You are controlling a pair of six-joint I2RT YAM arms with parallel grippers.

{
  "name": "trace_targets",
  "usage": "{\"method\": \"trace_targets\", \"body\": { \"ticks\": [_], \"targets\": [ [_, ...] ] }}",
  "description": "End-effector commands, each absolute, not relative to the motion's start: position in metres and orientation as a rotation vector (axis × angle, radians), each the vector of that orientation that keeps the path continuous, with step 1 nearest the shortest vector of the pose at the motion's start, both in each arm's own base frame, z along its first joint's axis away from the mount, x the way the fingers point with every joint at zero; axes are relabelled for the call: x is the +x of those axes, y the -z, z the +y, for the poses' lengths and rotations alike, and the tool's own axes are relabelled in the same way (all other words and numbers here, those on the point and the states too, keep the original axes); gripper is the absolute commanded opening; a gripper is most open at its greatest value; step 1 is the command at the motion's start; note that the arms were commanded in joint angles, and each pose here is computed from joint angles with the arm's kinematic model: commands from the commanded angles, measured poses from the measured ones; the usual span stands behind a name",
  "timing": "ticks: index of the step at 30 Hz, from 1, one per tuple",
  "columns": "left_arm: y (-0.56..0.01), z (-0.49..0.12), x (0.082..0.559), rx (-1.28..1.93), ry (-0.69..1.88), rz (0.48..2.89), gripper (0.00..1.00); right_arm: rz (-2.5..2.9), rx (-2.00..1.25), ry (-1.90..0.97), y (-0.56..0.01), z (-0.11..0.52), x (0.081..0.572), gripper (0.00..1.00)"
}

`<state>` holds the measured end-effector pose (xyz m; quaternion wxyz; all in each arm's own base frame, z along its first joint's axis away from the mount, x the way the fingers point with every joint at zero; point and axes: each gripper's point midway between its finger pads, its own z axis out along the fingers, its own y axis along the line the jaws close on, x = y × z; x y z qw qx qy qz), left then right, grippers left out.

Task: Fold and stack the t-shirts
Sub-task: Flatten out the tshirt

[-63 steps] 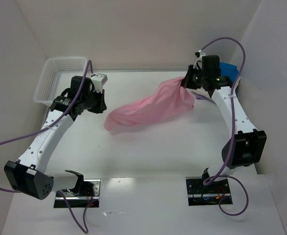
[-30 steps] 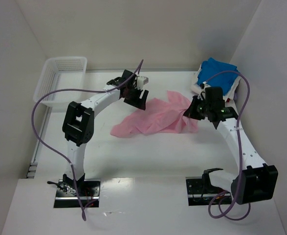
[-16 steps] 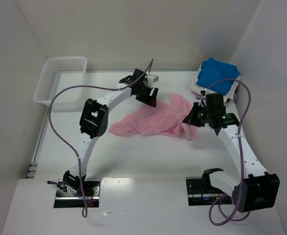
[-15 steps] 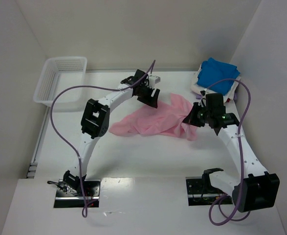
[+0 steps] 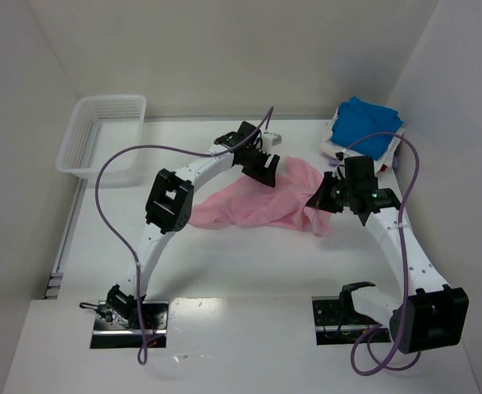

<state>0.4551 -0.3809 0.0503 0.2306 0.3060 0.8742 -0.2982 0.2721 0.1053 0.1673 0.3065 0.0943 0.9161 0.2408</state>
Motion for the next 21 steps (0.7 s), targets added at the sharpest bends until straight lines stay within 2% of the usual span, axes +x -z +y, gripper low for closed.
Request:
{"method": "trace_targets", "body": {
  "ticks": [1,5,10,13,21],
  "targets": [
    [-0.041,-0.383,0.466,0.793,0.824,2.415,0.81,2.390,0.239,-0.649,-0.177,0.105,0.273,0.00],
    [-0.029,-0.387,0.462,0.804,0.865,2.430,0.75,2.390,0.239,-0.649,-0.177,0.105,0.273,0.00],
    [-0.032,-0.394,0.457,0.817,0.941,2.419,0.60,2.396,0.241,-0.649,-0.175,0.105,0.274,0.00],
    [-0.034,-0.398,0.456,0.827,0.970,2.409,0.56,2.399,0.242,-0.648,-0.174,0.105,0.274,0.00],
    [-0.047,-0.398,0.464,0.799,0.939,2.390,0.19,2.399,0.231,-0.644,-0.174,0.105,0.274,0.00]
  ]
}}
